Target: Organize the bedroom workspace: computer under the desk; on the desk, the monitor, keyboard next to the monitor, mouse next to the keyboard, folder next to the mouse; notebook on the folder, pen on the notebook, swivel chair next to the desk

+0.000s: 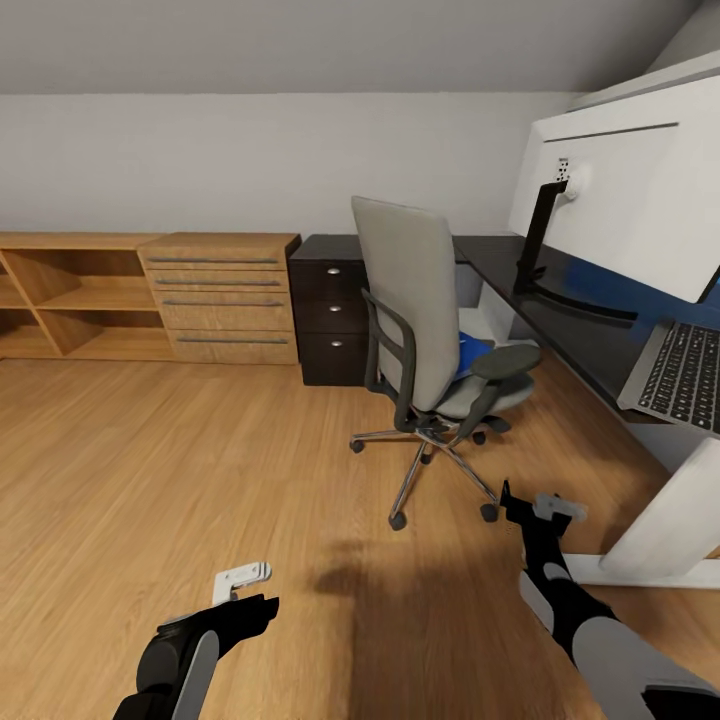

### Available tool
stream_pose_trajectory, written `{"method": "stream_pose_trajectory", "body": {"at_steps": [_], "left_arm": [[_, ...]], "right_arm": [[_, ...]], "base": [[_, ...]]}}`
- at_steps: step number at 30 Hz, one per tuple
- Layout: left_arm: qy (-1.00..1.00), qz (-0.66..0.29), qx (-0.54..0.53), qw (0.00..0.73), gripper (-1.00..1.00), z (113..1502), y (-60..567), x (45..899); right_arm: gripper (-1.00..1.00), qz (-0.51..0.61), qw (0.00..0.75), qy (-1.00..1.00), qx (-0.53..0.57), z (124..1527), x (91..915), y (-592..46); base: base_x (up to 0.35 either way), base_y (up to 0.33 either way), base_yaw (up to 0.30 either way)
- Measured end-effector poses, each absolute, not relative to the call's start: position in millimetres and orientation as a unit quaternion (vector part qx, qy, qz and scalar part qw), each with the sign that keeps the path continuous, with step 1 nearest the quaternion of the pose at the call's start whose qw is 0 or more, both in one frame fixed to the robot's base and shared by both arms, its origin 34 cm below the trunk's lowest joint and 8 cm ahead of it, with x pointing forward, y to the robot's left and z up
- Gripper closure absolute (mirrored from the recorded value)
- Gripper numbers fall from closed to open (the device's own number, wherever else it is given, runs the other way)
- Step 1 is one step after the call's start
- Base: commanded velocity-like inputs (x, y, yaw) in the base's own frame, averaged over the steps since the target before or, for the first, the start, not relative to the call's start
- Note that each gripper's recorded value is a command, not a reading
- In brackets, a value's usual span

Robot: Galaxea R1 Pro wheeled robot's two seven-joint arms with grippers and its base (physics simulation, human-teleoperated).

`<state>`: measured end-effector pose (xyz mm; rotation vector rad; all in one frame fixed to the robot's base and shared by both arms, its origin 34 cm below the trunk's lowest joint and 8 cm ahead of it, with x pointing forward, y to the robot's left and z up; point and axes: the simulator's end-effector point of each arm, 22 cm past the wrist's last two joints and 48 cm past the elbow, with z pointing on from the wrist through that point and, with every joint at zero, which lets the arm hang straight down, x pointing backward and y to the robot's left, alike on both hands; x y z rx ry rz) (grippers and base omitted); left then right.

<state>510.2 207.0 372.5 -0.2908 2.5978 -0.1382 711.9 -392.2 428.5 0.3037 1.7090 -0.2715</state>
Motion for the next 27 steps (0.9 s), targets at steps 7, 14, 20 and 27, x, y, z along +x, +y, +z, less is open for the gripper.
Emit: {"method": "stream_pose_trajectory", "body": {"at_steps": [7, 14, 20, 27], "left_arm": [[0.96, -0.05, -0.108, 0.255, -1.0, 369.2, 207.4, 508.4], [0.963, -0.049, -0.107, 0.243, -1.0, 359.4, 206.7, 502.3], [0.964, -0.048, -0.107, 0.24, -1.0, 356.8, 207.2, 500.6], [0.966, -0.047, -0.107, 0.232, -1.0, 350.8, 206.9, 496.5]], "right_arm": [[-1.0, -0.123, 0.653, 0.735, 0.133, 445.0, 718.5, -400.8], [-1.0, -0.124, 0.655, 0.734, 0.135, 447.1, 718.8, -403.4], [-1.0, -0.129, 0.65, 0.735, 0.14, 445.9, 717.8, -407.2], [-1.0, -0.151, 0.617, 0.756, 0.157, 431.1, 711.4, -417.8]], "base": [[0.0, 0.0, 0.0], [0.0, 0.0, 0.0], [0.063, -0.061, 0.0], [0.058, -0.054, 0.0]]}}
